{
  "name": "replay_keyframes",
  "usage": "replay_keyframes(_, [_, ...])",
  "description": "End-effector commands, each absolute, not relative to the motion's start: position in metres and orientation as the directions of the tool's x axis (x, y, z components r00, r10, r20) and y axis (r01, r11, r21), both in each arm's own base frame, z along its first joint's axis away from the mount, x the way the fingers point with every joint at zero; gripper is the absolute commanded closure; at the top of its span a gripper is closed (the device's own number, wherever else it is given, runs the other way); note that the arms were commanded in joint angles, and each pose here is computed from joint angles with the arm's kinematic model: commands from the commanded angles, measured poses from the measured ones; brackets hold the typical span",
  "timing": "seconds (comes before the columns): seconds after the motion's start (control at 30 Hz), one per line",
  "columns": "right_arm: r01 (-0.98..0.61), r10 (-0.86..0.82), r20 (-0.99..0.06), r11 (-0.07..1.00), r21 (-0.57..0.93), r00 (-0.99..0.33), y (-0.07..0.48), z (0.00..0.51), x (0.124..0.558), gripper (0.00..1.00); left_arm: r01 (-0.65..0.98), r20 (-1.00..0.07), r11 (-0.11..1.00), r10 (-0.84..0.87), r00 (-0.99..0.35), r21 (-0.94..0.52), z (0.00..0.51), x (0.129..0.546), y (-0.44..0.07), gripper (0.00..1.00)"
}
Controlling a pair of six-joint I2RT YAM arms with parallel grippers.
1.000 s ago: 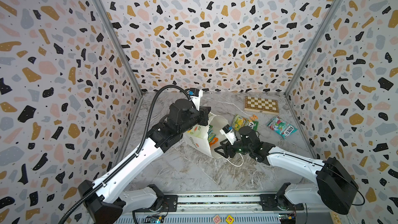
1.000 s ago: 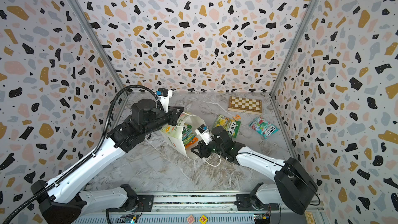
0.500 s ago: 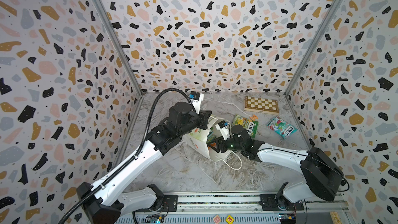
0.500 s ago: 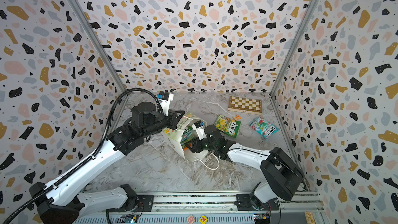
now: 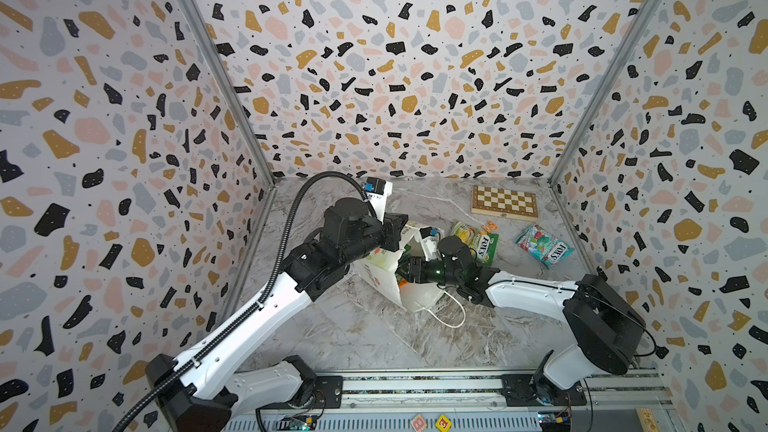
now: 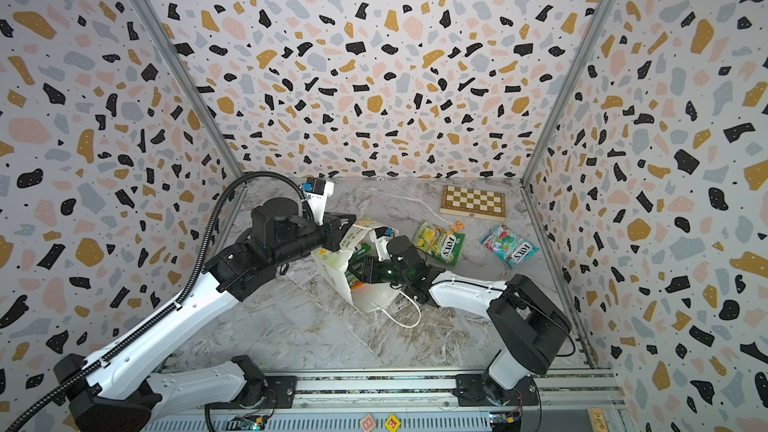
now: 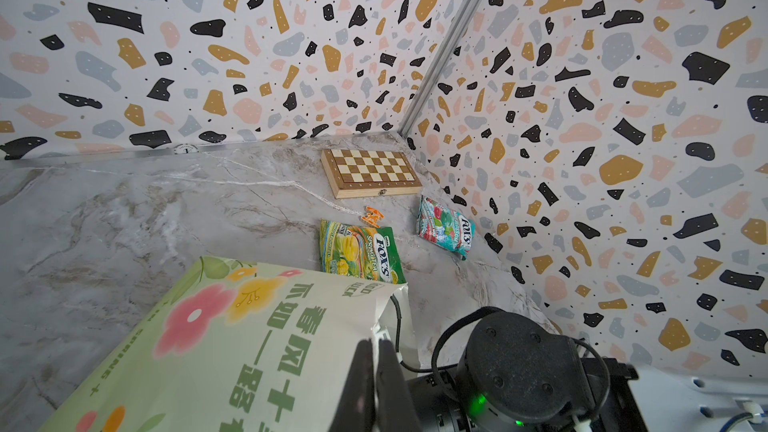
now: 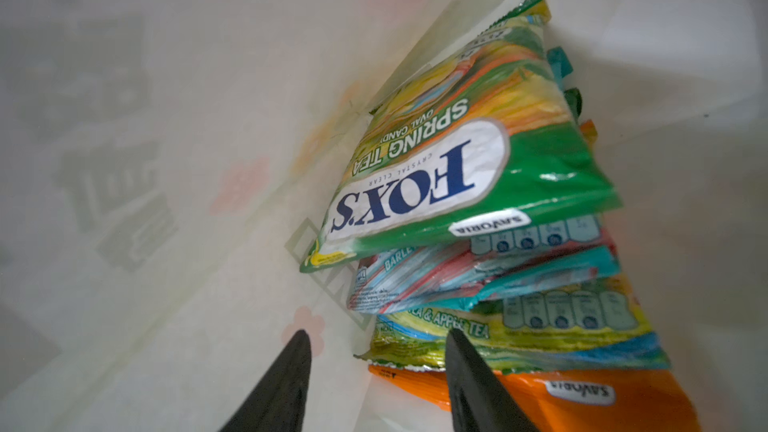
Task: Take the snacks out of the paper bag
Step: 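Move the open right gripper back into the bag opening toward the remaining packets, then close the right gripper on the green Spring Tea packet inside the bag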
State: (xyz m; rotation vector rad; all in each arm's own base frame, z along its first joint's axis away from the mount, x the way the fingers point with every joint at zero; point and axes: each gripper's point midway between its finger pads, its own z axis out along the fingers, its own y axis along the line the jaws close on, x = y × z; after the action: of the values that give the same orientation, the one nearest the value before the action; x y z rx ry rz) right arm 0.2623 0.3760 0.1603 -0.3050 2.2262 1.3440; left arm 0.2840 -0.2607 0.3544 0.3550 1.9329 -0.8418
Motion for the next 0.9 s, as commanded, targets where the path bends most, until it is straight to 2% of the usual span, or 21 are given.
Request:
replay_keyframes(0.0, [-0.423,0.14,-0.525,0.439,0.793,-0.84,0.384,0.186,0.27,0.46,0.6,-0.885,0.691,-0.126,-0.448,-0.402,0.371,0.28,-0.262,1.0])
replay_keyframes(0.87, [-0.237,0.284,-0.35,0.364,0.901,-0.893,0.399,0.177,0.292,0.48,0.625,-0.888,0.672,-0.11,-0.447,-0.397,0.373,0.275,-0.265,1.0])
